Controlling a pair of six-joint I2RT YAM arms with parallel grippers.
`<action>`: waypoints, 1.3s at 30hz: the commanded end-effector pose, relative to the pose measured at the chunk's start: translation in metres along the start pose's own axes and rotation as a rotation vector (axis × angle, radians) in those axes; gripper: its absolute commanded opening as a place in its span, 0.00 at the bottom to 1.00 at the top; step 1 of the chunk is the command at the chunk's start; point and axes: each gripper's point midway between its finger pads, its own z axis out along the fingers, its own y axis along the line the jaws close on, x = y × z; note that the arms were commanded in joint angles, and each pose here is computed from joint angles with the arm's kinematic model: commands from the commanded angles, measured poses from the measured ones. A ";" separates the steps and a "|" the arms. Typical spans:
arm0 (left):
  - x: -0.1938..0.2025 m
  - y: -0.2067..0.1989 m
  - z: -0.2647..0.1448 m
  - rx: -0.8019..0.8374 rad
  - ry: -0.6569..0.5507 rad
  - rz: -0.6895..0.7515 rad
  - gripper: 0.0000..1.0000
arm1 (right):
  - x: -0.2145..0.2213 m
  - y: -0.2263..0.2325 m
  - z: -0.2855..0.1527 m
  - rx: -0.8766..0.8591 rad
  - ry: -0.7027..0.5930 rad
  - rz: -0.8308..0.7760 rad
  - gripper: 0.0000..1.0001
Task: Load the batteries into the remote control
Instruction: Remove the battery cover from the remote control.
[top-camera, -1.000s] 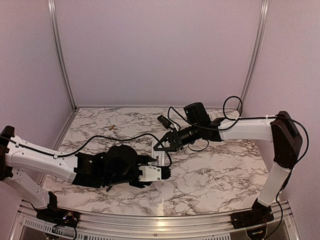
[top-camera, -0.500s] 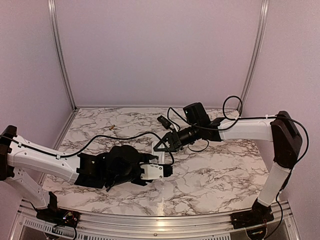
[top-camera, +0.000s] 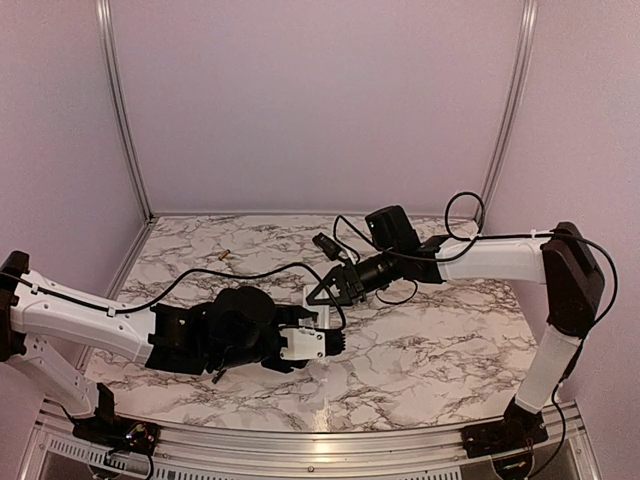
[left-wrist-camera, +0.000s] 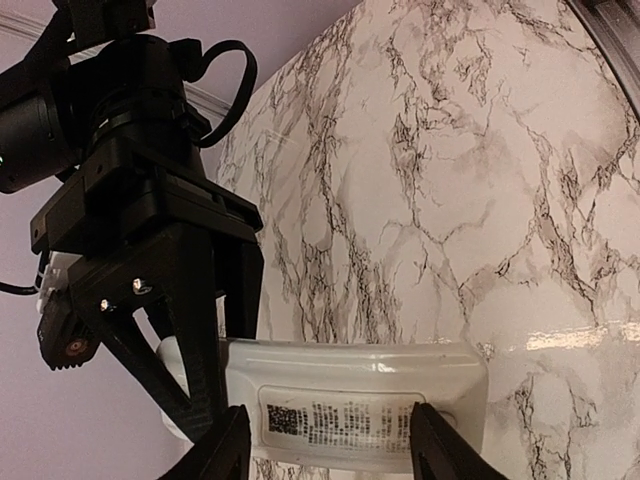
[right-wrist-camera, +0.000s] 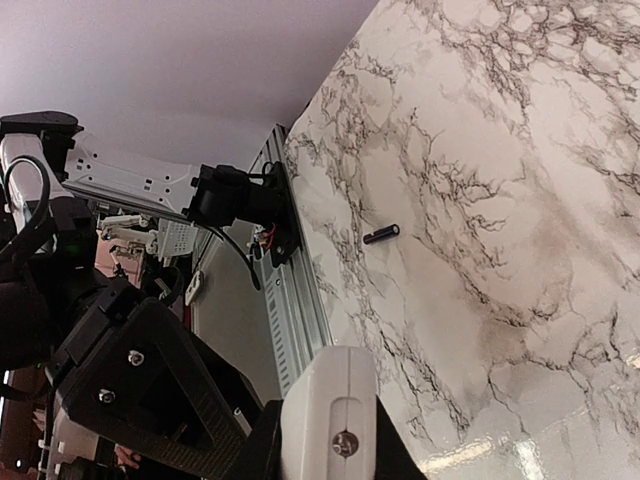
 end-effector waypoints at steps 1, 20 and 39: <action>0.003 -0.006 -0.003 0.041 0.004 -0.011 0.57 | -0.008 0.020 0.002 -0.047 0.010 -0.032 0.00; 0.006 -0.011 0.001 0.080 0.019 -0.015 0.65 | -0.008 0.024 0.001 -0.056 0.011 -0.046 0.00; -0.005 -0.007 -0.005 0.109 -0.040 -0.064 0.57 | -0.007 0.021 0.001 -0.043 0.014 -0.048 0.00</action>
